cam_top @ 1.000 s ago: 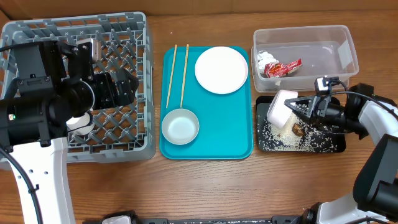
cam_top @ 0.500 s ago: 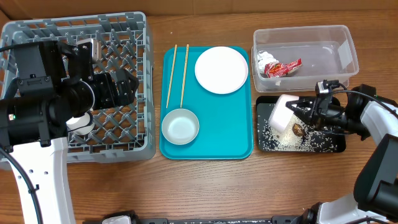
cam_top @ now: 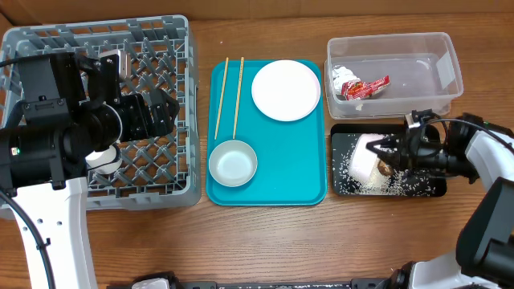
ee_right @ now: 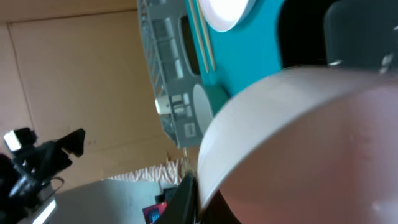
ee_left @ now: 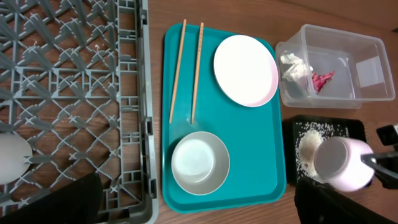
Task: Sort waste into correct bins and load items into the dishwasher
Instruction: 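Tip the rice bowl over the black tray to dump the scraps, then set the emptied bowl back on the teal tray with the right gripper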
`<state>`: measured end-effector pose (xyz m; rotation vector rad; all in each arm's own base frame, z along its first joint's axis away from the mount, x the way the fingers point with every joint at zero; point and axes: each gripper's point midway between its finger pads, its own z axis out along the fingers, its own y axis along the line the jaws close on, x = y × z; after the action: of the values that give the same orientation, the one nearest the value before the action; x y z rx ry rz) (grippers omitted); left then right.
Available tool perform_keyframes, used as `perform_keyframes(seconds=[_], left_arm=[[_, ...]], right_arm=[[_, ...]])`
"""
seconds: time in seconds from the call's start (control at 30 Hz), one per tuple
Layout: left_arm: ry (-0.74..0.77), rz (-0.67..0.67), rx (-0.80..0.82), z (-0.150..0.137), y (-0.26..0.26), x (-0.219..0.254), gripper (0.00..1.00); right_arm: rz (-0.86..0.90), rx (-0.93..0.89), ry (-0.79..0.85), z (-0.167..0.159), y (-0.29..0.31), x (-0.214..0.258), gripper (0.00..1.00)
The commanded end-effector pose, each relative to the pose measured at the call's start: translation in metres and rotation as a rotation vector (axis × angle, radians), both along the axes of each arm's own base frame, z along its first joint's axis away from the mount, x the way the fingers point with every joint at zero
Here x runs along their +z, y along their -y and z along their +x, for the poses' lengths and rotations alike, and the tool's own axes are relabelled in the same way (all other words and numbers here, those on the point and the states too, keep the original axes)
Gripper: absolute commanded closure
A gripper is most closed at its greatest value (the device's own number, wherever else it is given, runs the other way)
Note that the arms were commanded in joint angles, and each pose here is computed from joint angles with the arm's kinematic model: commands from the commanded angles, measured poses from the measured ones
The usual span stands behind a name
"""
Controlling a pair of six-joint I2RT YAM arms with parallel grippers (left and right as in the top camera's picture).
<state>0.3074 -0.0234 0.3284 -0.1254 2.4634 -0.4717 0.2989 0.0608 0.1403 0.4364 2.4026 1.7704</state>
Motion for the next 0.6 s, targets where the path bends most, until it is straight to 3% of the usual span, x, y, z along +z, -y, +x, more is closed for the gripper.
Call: perform_keyframes(seconds=[0.0,0.07,0.1,0.17,0.23,0.3,0.43,0.57], left_arm=[[0.028,0.004,-0.027,0.001,0.002,0.006,0.0],[0.025,0.003,-0.027,0.0,0.002,0.006,0.0],[0.023,0.003,-0.027,0.0,0.002,0.005,0.0],[0.023,0.003,-0.027,0.0,0.002,0.005,0.0],[0.022,0.003,-0.027,0.0,0.002,0.005,0.0],[0.015,0.002,-0.027,-0.002,0.002,0.004,0.0],[0.005,0.0,-0.027,-0.003,0.002,0.003,0.0],[0.008,0.001,-0.027,-0.003,0.002,0.003,0.0]], right_arm=[[-0.009,0.08,0.363,0.002,-0.011,0.048,0.96],[-0.017,0.021,0.146,0.007,-0.005,0.035,0.96],[0.01,0.002,0.115,0.009,-0.005,0.038,0.96],[0.169,0.011,0.348,0.009,-0.014,0.078,0.96],[0.185,0.028,0.474,0.008,-0.02,0.09,0.96],[0.123,0.053,0.466,0.01,-0.019,0.078,0.96],[0.006,0.024,0.217,0.021,-0.01,0.045,0.96],[-0.045,0.059,0.296,0.021,-0.011,0.04,0.96]])
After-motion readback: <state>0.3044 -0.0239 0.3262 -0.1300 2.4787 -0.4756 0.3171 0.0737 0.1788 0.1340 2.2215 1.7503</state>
